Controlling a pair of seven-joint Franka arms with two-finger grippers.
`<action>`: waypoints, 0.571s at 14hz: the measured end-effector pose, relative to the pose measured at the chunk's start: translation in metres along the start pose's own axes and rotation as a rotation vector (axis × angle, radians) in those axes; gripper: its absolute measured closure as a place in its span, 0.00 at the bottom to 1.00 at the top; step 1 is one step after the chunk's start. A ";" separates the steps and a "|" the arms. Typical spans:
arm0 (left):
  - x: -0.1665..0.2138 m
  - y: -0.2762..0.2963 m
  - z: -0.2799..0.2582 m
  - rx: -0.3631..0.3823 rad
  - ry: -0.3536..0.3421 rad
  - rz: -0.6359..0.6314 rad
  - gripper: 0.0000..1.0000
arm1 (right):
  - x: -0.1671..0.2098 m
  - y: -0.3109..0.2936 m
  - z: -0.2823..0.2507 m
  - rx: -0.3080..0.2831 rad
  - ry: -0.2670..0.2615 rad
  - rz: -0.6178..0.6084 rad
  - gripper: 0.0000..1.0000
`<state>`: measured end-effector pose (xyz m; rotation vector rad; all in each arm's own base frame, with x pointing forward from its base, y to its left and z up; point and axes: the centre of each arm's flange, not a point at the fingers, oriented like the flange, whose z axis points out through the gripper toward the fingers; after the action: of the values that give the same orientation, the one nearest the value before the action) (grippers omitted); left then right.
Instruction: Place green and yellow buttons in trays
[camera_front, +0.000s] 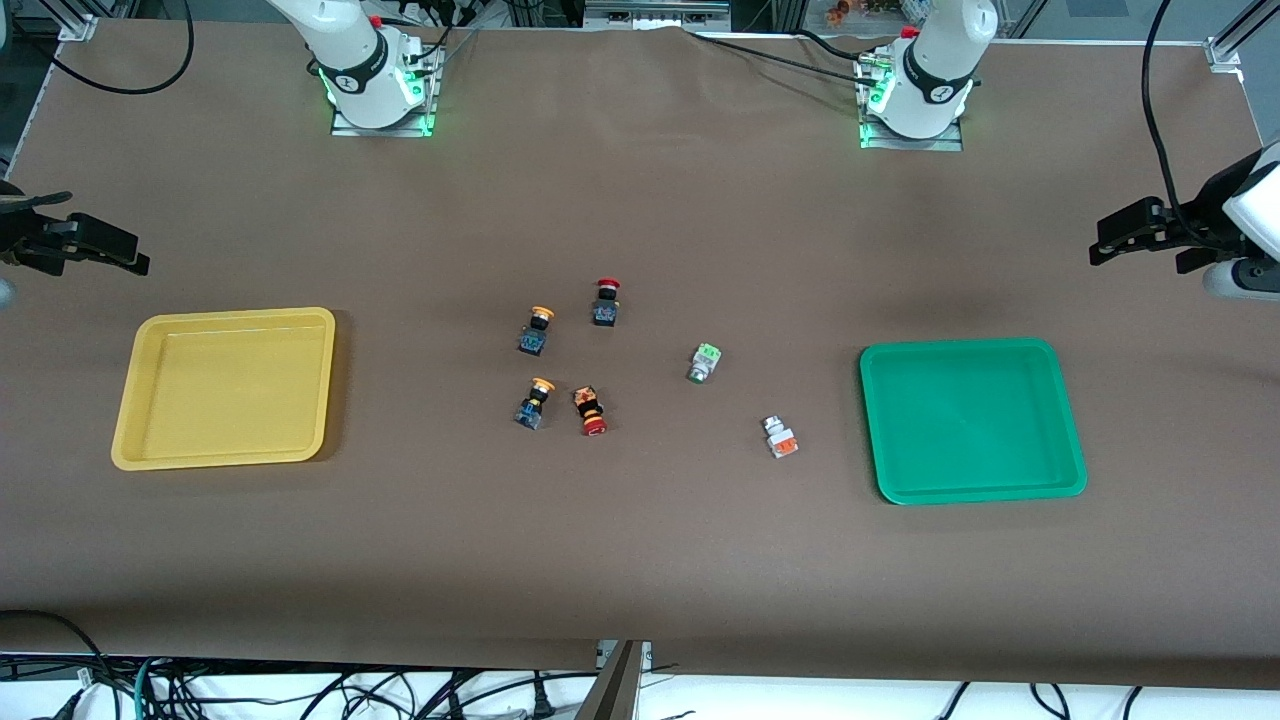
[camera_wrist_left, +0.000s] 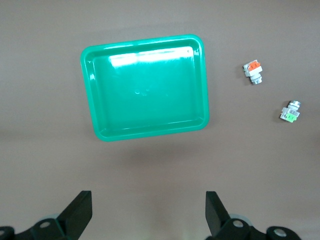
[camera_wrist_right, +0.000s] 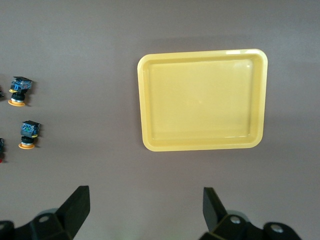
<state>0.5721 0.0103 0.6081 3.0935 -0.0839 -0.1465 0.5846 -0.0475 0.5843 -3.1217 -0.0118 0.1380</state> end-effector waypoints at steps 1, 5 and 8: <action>0.000 0.000 -0.006 0.001 0.012 0.001 0.00 | 0.000 0.000 0.000 0.000 0.000 0.000 0.00; 0.001 0.017 -0.006 0.000 0.009 -0.007 0.00 | 0.003 -0.001 0.001 0.000 0.009 -0.001 0.00; 0.021 0.091 0.035 0.000 -0.062 -0.092 0.00 | 0.004 -0.002 0.002 0.001 0.010 -0.004 0.00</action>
<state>0.5845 -0.0826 0.5753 3.0937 0.0570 -0.2458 0.5880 -0.0453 0.5820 -3.1210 -0.0175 0.1229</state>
